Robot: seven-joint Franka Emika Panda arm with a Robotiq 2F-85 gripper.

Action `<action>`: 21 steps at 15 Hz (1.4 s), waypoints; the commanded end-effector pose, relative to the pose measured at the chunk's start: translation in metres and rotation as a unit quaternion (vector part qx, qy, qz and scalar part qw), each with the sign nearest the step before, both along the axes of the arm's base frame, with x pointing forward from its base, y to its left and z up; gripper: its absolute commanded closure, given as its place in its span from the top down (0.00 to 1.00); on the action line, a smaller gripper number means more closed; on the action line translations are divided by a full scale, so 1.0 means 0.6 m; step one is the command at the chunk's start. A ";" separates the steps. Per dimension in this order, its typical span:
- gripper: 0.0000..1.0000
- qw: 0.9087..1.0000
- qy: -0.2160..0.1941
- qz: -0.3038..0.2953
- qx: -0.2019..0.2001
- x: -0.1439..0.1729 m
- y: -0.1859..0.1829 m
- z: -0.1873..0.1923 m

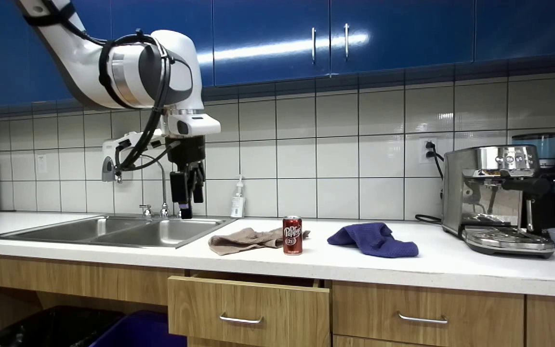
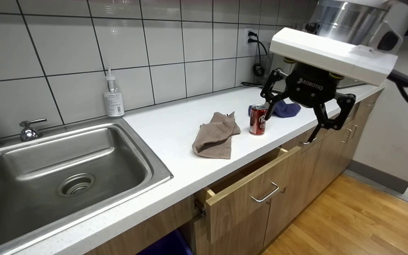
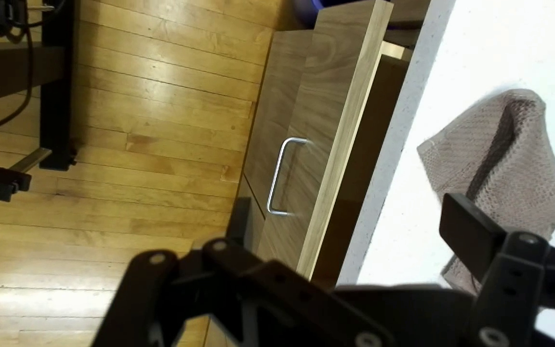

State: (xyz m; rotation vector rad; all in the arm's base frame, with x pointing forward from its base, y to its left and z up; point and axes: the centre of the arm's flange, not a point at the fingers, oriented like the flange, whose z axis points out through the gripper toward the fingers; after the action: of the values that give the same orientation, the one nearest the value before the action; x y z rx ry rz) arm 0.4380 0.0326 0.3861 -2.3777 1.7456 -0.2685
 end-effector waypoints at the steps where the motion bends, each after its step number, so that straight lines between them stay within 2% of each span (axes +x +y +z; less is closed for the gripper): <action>1: 1.00 1.000 -0.001 -0.003 0.001 0.003 -0.005 -0.005; 12: 1.00 1.000 -0.002 -0.006 0.002 0.009 -0.010 -0.018; 21: 1.00 0.998 0.024 -0.056 0.023 0.075 -0.075 -0.065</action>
State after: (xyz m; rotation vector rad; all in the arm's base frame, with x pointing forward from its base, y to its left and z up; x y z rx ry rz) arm 0.4569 0.0007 0.3560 -2.3224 1.8400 -0.2104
